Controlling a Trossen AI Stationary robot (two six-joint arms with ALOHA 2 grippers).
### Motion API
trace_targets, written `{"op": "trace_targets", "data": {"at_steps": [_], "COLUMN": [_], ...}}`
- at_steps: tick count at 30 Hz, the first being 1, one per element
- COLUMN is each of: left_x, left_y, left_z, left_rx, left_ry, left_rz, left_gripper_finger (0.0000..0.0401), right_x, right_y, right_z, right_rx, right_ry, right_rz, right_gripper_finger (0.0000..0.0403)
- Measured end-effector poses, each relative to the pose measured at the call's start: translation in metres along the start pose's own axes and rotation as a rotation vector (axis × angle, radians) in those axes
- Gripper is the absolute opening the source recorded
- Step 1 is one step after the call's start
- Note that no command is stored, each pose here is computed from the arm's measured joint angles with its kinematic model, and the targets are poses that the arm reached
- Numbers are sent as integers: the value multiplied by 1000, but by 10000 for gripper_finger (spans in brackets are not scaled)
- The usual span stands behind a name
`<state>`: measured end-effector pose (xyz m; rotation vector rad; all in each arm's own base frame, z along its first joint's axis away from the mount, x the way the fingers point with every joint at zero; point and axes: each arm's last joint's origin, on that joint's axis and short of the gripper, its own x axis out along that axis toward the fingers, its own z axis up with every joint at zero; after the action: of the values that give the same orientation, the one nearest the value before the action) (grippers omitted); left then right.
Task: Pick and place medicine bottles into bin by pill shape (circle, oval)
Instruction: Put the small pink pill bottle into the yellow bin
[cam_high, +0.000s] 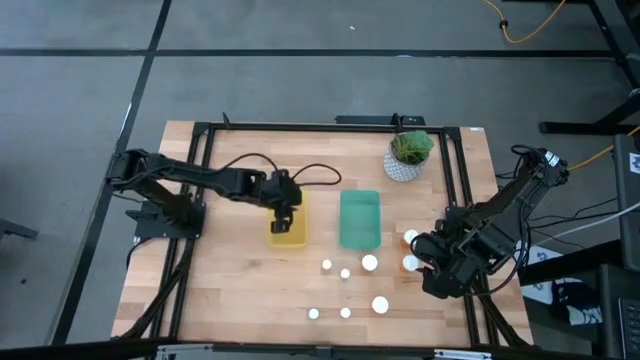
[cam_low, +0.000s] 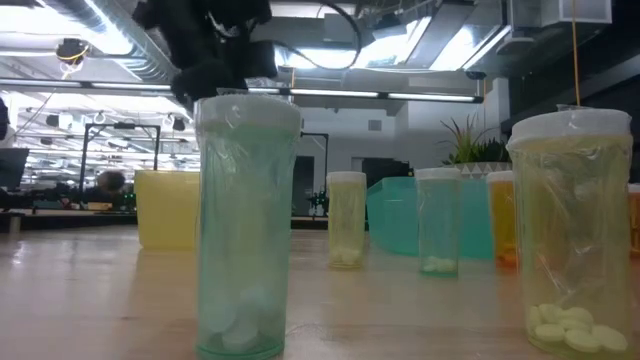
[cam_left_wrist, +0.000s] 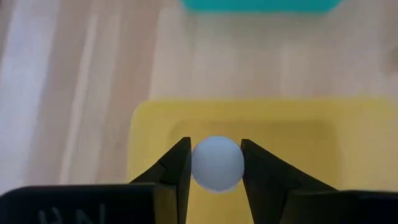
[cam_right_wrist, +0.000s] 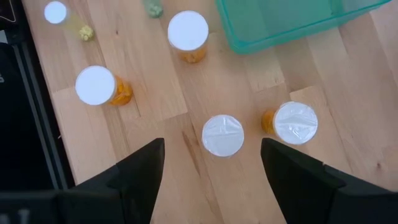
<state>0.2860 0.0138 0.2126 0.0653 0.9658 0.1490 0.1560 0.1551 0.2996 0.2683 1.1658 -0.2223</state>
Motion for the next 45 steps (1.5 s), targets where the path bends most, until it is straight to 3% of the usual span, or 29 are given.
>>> {"op": "trace_targets", "data": {"at_steps": [11, 26, 45], "left_x": [17, 19, 19], "left_y": [11, 34, 34], "left_z": [-27, -33, -33], "left_rx": [-45, -152, -280], "left_ry": [47, 81, 80], "left_rz": [19, 67, 54], "left_gripper_finger": [106, 107, 119], "right_x": [0, 0, 0], "right_y": [3, 4, 4], "right_z": [1, 2, 2], "right_rx": [13, 15, 14], "right_ry": [-13, -18, -16], "right_rz": [27, 39, 39], "right_gripper_finger": [269, 269, 269]}}
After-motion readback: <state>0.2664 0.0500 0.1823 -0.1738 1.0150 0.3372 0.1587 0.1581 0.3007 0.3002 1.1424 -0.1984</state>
